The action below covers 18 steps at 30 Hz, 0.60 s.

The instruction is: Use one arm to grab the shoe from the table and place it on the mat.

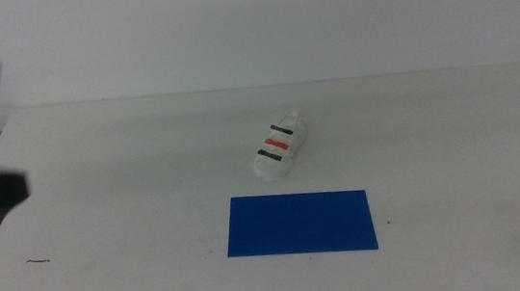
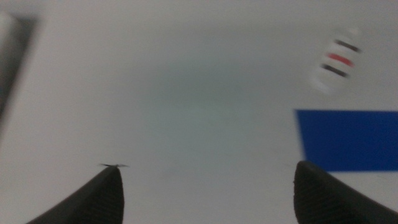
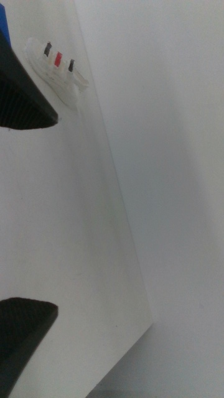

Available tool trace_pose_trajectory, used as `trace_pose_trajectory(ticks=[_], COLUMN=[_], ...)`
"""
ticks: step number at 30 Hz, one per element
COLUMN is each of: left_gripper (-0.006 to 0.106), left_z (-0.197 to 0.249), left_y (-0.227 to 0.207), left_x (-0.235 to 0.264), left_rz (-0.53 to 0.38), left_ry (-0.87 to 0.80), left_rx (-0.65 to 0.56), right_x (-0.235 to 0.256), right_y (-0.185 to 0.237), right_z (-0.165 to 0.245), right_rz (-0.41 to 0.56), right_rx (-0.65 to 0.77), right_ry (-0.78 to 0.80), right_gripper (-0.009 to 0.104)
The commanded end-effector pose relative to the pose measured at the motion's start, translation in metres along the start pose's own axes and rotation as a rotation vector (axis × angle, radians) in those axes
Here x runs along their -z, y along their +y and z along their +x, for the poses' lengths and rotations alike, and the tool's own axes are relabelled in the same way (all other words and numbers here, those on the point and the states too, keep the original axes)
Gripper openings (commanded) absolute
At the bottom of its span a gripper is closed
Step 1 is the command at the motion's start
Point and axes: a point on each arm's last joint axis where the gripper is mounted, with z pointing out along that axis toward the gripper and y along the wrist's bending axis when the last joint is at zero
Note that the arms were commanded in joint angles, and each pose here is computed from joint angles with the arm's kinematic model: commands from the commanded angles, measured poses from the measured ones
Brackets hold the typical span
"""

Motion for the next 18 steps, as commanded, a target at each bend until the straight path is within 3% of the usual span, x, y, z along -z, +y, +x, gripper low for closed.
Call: trace_pose_trajectory(ticks=[1,5,10,12,18], left_gripper=[0.094,0.094,0.094,0.094,0.094], left_z=[-0.026,-0.069,-0.110,-0.115,-0.122], left_y=[-0.005,-0.017,-0.058,-0.078,-0.138], left_x=[-0.017,-0.063,-0.122,-0.147,-0.218], left_rz=[0.080,0.126,0.134,0.143,0.227], left_ry=[0.133,0.296,0.338,0.403,0.463], left_rx=[0.032,-0.045,-0.162,-0.156,-0.321], right_x=[0.000,0.000,0.000,0.000,0.000], right_y=[0.000,0.000,0.000,0.000,0.000], right_z=[0.000,0.000,0.000,0.000,0.000], right_rz=[-0.003,-0.003,-0.003,-0.003,-0.003], right_rx=[0.011,0.011,0.011,0.011,0.011], right_ry=[-0.010,-0.010,-0.010,-0.010,-0.010], right_gripper=[0.079,0.079,0.079,0.079,0.079])
